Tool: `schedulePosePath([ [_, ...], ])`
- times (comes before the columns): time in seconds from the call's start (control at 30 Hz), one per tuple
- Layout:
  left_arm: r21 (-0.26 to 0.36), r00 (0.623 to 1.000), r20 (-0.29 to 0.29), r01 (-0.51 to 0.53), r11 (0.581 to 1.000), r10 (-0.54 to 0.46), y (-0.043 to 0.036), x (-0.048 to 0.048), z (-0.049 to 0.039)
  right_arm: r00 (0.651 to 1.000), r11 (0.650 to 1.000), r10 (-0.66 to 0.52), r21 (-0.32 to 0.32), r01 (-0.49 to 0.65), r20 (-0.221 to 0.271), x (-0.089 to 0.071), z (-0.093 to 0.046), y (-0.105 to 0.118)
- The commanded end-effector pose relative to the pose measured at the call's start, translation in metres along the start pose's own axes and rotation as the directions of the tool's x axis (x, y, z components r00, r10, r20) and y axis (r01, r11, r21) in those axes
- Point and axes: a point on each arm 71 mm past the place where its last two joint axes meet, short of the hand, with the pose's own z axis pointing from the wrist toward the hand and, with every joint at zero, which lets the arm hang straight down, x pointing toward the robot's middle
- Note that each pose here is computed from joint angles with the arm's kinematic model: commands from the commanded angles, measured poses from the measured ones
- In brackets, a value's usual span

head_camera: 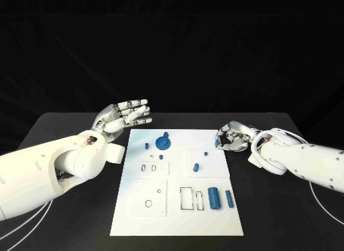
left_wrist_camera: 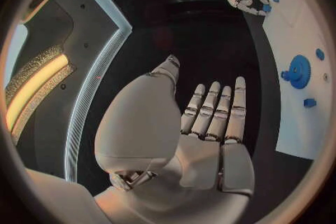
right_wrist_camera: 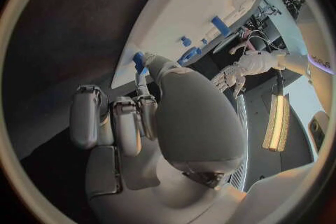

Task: Assemble the parts on the task board

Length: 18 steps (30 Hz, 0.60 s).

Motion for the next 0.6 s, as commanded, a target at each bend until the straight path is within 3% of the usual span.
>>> schedulePosePath([
  [0.03,0.007,1.0,-0.015,0.01,1.0,-0.01,-0.001,0.002,0.0005,1.0,1.0,-0.012,0.0,0.012,-0.024,0.0026,0.0006,0.0003],
  [0.6,0.005,1.0,-0.014,0.009,1.0,-0.009,-0.0009,0.0016,0.0003,1.0,1.0,-0.018,0.014,0.018,-0.02,0.0067,0.0019,0.0005],
])
